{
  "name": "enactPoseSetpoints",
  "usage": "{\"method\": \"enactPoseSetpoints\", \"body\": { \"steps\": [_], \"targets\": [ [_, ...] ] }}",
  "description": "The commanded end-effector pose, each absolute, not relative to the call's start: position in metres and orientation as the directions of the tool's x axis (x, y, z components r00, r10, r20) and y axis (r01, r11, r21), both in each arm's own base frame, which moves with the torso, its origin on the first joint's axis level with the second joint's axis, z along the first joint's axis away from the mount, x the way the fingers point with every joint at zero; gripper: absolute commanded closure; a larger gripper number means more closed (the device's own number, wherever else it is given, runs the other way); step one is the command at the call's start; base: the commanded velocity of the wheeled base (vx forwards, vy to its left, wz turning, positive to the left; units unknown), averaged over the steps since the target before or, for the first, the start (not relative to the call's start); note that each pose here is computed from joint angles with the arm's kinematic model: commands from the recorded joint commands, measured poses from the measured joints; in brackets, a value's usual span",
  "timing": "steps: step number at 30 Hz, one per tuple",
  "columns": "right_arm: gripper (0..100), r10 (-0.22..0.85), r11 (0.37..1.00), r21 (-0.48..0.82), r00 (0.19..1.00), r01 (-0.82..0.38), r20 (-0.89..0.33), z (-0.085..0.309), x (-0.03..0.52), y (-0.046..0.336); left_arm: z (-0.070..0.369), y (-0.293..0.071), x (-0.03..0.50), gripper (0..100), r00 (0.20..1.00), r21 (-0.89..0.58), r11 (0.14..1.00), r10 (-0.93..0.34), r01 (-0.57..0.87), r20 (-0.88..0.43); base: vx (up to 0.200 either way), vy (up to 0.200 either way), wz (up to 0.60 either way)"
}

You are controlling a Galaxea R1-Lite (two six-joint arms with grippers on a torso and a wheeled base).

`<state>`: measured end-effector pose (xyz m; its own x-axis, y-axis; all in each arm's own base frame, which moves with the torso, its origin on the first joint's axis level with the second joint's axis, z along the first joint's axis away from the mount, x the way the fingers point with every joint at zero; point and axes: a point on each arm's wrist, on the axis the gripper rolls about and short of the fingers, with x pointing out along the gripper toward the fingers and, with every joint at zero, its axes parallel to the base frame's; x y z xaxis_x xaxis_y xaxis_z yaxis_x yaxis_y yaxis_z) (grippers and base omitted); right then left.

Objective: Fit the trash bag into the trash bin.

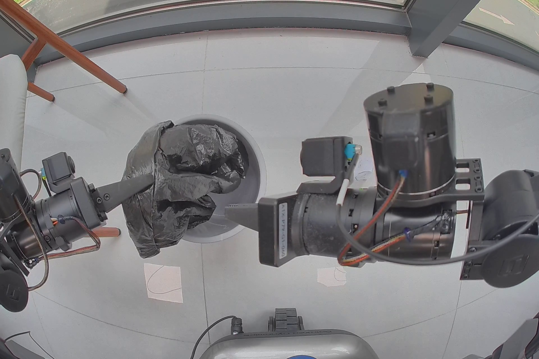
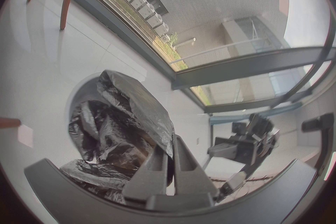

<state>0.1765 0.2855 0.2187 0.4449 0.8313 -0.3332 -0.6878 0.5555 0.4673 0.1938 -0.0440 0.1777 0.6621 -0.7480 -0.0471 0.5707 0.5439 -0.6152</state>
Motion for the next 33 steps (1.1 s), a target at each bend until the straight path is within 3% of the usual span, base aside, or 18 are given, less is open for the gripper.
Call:
{"method": "enactPoseSetpoints", "body": {
  "steps": [1, 2, 5, 10, 14, 20, 22, 23, 24, 25, 29, 30, 31, 32, 33],
  "targets": [
    [100, 0.830, 0.557, 0.465, 0.439, -0.688, -0.343, 0.214, 0.179, 0.293, 0.194, -0.047, 0.209, 100, 0.718, -0.446, 0.690, -0.682, 0.570, -0.137, 0.000, 0.000, 0.00],
    [100, 0.828, 0.561, 0.463, 0.445, -0.686, -0.342, 0.215, 0.179, 0.292, 0.202, -0.054, 0.217, 100, 0.741, -0.392, 0.736, -0.649, 0.552, -0.174, 0.000, 0.000, 0.00],
    [100, 0.826, 0.563, 0.462, 0.454, -0.685, -0.334, 0.217, 0.181, 0.292, 0.215, -0.061, 0.224, 100, 0.753, -0.356, 0.763, -0.627, 0.540, -0.200, 0.000, 0.000, 0.00],
    [100, 0.820, 0.572, 0.460, 0.474, -0.679, -0.321, 0.221, 0.186, 0.295, 0.232, -0.079, 0.222, 100, 0.669, -0.128, 0.732, -0.668, 0.669, -0.326, 0.000, 0.000, 0.00],
    [100, 0.810, 0.586, 0.455, 0.498, -0.671, -0.309, 0.225, 0.192, 0.297, 0.227, -0.077, 0.217, 100, 0.610, 0.137, 0.627, -0.646, 0.767, -0.459, 0.000, 0.000, 0.00],
    [100, 0.755, 0.655, 0.394, 0.561, -0.644, -0.338, 0.214, 0.210, 0.291, 0.225, -0.076, 0.212, 100, 0.577, 0.267, 0.523, -0.622, 0.809, -0.530, 0.000, 0.000, 0.00],
    [100, 0.723, 0.691, 0.355, 0.605, -0.630, -0.334, 0.211, 0.225, 0.287, 0.223, -0.074, 0.214, 100, 0.598, 0.445, 0.402, -0.585, 0.800, -0.548, 0.000, 0.000, 0.00],
    [100, 0.722, 0.691, 0.356, 0.606, -0.629, -0.332, 0.212, 0.226, 0.287, 0.223, -0.074, 0.214, 100, 0.601, 0.462, 0.387, -0.581, 0.798, -0.549, 0.000, 0.000, 0.00],
    [100, 0.723, 0.691, 0.356, 0.609, -0.629, -0.327, 0.215, 0.228, 0.288, 0.219, -0.073, 0.216, 100, 0.603, 0.536, 0.303, -0.558, 0.788, -0.570, 0.000, 0.000, 0.00],
    [100, 0.723, 0.691, 0.357, 0.610, -0.629, -0.324, 0.216, 0.228, 0.288, 0.218, -0.073, 0.216, 100, 0.601, 0.548, 0.282, -0.550, 0.787, -0.580, 0.000, 0.000, 0.00],
    [100, 0.718, 0.696, 0.349, 0.598, -0.628, -0.357, 0.206, 0.225, 0.289, 0.208, -0.069, 0.205, 100, 0.569, 0.619, 0.047, -0.456, 0.784, -0.685, 0.000, 0.000, 0.00],
    [0, 0.716, 0.698, 0.345, 0.596, -0.628, -0.364, 0.204, 0.224, 0.289, 0.208, -0.068, 0.204, 100, 0.572, 0.633, 0.013, -0.443, 0.774, -0.690, 0.000, 0.000, 0.00],
    [0, 0.716, 0.698, 0.345, 0.596, -0.628, -0.364, 0.204, 0.224, 0.289, 0.208, -0.068, 0.204, 100, 0.572, 0.633, 0.013, -0.443, 0.774, -0.690, 0.000, 0.000, 0.00],
    [0, 0.713, 0.700, 0.326, 0.594, -0.636, -0.373, 0.202, 0.223, 0.288, 0.209, -0.065, 0.197, 100, 0.584, 0.669, -0.108, -0.399, 0.736, -0.707, 0.000, 0.000, 0.00],
    [0, 0.715, 0.697, 0.322, 0.592, -0.641, -0.371, 0.202, 0.223, 0.288, 0.207, -0.064, 0.192, 100, 0.586, 0.674, -0.146, -0.383, 0.724, -0.714, 0.000, 0.000, 0.00]
  ]
}}
